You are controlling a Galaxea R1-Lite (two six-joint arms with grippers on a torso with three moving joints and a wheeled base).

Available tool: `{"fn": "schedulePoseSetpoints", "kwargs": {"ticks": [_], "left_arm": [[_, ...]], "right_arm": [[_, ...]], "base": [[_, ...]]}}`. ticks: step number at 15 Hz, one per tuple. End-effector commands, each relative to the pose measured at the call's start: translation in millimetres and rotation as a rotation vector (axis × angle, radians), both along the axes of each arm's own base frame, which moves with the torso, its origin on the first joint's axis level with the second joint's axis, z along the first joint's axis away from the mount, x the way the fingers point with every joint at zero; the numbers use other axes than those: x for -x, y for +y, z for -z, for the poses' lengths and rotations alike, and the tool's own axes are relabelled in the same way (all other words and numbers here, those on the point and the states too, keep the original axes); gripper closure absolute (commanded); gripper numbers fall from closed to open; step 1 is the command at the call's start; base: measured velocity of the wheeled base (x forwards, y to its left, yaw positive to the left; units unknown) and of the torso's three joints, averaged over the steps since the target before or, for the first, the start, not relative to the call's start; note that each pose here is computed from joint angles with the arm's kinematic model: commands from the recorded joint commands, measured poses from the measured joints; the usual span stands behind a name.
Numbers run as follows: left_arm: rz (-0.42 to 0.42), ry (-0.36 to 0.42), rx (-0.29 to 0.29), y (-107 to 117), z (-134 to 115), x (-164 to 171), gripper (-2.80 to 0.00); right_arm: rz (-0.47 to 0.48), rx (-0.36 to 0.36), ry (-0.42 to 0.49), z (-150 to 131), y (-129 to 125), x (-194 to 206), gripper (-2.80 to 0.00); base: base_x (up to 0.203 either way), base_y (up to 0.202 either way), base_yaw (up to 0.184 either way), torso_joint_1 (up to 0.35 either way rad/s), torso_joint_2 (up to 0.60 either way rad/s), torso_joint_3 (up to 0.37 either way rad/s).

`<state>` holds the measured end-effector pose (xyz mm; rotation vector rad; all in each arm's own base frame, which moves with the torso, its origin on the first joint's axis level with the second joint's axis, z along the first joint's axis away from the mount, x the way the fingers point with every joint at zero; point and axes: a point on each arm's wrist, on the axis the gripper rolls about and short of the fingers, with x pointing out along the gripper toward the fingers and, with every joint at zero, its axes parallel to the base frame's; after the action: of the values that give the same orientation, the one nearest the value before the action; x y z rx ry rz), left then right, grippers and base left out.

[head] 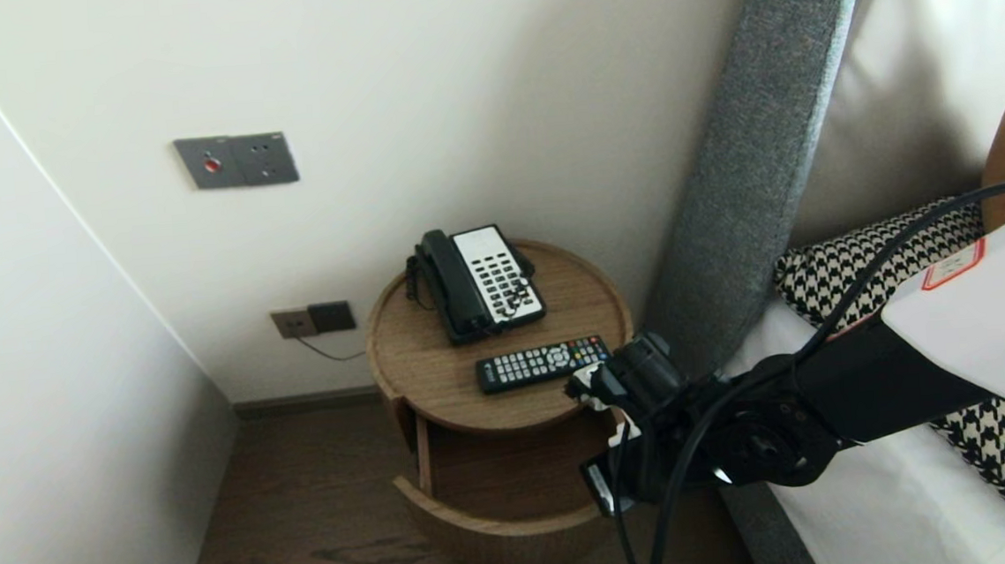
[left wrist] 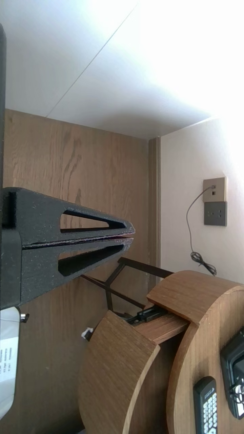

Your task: Open the nightstand drawer

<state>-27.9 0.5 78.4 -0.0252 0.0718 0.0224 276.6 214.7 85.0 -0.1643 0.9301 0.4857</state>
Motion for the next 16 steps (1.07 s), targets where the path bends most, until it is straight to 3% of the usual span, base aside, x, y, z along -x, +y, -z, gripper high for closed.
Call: {"fn": "schedulePoseSetpoints", "kwargs": {"ticks": [1, 16], "left_arm": [[-0.002, -0.001, 0.0, 0.0, -0.2, 0.1, 0.0], [-0.002, 0.0, 0.0, 0.0, -0.1, 0.0, 0.0]], "right_arm": [[-0.008, -0.001, -0.001, 1.0, -0.3, 6.3, 0.0], [-0.062, 0.024, 0.04, 10.7, -4.4, 45.0, 0.0]], "base": [[0.0, 0.0, 0.0, 0.0, 0.0, 0.0], [0.0, 0.0, 0.0, 0.0, 0.0, 0.0]]}}
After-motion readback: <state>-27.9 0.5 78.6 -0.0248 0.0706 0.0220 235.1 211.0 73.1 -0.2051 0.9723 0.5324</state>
